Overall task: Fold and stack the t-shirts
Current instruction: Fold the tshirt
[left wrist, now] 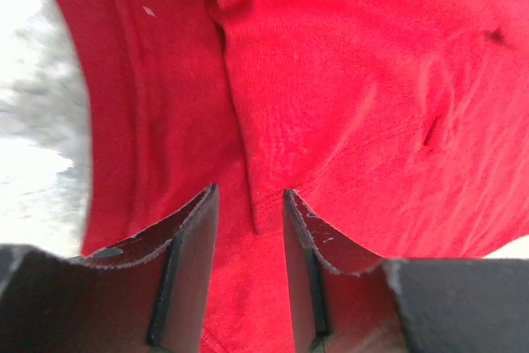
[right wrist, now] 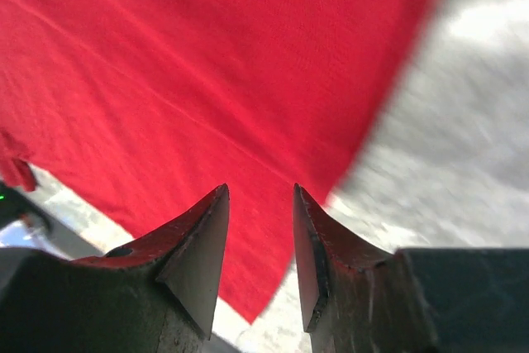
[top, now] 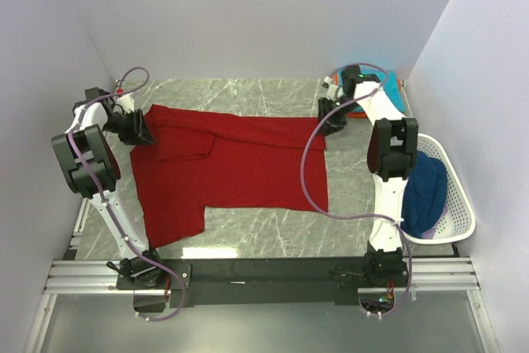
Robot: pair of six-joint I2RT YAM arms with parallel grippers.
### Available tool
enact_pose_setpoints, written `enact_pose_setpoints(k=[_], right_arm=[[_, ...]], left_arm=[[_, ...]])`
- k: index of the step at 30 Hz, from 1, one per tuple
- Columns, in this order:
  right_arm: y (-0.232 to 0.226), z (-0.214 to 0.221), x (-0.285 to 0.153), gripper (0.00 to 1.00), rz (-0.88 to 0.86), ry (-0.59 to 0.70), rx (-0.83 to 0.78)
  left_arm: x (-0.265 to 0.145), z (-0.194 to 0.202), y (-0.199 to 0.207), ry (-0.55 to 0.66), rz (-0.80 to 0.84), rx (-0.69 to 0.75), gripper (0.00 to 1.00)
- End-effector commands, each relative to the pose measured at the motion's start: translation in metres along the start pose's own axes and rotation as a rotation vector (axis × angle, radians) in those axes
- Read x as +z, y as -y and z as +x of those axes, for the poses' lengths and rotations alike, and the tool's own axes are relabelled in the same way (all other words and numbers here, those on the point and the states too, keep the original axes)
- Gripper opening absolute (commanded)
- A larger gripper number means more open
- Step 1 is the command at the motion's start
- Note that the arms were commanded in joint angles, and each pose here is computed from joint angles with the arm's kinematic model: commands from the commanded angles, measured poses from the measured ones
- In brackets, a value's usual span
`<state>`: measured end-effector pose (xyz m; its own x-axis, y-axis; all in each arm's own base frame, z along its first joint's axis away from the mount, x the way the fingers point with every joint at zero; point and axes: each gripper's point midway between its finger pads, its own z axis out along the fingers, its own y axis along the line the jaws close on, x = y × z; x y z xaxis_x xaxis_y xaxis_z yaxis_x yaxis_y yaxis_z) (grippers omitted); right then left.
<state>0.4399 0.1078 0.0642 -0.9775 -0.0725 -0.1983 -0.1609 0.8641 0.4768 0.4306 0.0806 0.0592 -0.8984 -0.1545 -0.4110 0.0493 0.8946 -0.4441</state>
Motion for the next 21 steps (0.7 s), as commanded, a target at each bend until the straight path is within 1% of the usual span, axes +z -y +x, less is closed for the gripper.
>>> enact_pose_setpoints(k=[1, 4, 9, 16, 21], right_arm=[[-0.041, -0.031, -0.012, 0.44, 0.027, 0.098, -0.165], [-0.055, -0.042, 0.003, 0.44, 0.048, 0.112, -0.208], [-0.061, -0.052, 0.029, 0.44, 0.062, 0.114, -0.222], [-0.054, -0.046, 0.058, 0.43, 0.061, 0.076, -0.193], [-0.051, -0.044, 0.067, 0.43, 0.058, 0.064, -0.177]], left_arm=[[0.0, 0.011, 0.005, -0.015, 0.015, 0.017, 0.43], [0.006, 0.023, 0.006, -0.04, 0.034, -0.012, 0.44], [0.015, 0.038, 0.003, -0.075, 0.021, -0.027, 0.45], [0.018, 0.044, 0.01, -0.09, 0.046, -0.03, 0.42], [0.017, 0.042, 0.016, -0.087, 0.054, -0.022, 0.4]])
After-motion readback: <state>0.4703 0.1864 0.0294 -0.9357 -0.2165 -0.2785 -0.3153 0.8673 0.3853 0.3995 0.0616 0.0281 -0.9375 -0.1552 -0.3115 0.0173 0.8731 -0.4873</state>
